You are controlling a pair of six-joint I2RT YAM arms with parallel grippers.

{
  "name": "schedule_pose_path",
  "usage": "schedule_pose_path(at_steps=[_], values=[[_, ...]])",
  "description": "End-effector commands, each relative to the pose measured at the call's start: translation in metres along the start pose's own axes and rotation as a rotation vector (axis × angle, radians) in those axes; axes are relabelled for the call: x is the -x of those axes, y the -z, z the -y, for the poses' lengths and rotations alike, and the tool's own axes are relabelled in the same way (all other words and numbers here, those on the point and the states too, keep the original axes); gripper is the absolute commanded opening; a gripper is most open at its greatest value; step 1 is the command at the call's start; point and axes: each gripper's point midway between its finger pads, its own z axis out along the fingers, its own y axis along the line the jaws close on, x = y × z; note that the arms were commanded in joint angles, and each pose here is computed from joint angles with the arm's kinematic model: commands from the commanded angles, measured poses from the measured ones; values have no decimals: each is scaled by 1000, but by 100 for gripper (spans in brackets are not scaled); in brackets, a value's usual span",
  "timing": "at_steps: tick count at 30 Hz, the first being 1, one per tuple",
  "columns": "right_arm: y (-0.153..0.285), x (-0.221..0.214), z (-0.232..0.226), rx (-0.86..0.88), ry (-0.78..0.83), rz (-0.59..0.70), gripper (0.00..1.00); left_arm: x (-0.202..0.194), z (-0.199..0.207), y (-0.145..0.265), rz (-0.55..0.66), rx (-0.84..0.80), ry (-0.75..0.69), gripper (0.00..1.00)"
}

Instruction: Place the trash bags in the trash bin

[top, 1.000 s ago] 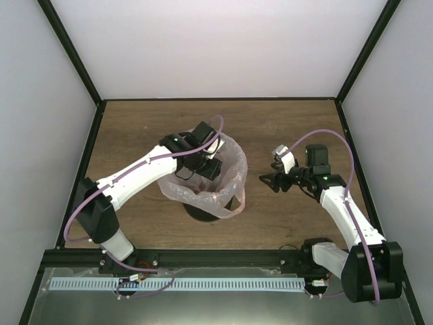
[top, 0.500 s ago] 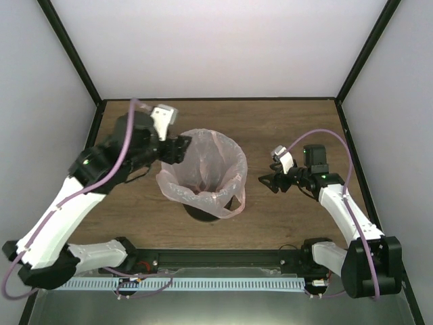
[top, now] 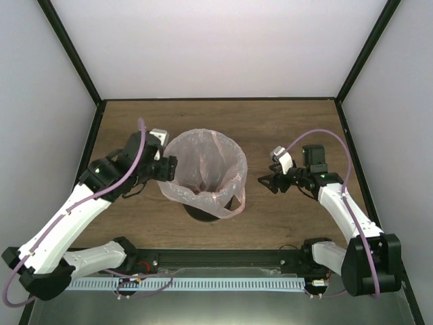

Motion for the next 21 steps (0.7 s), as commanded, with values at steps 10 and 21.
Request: schedule_pose_path(at_steps=[10, 21], values=[[-2, 7, -7, 25, 36, 7, 78, -39, 5, -18, 15, -87, 101, 77], [8, 23, -9, 6, 43, 47, 78, -3, -11, 15, 172, -36, 96, 79]])
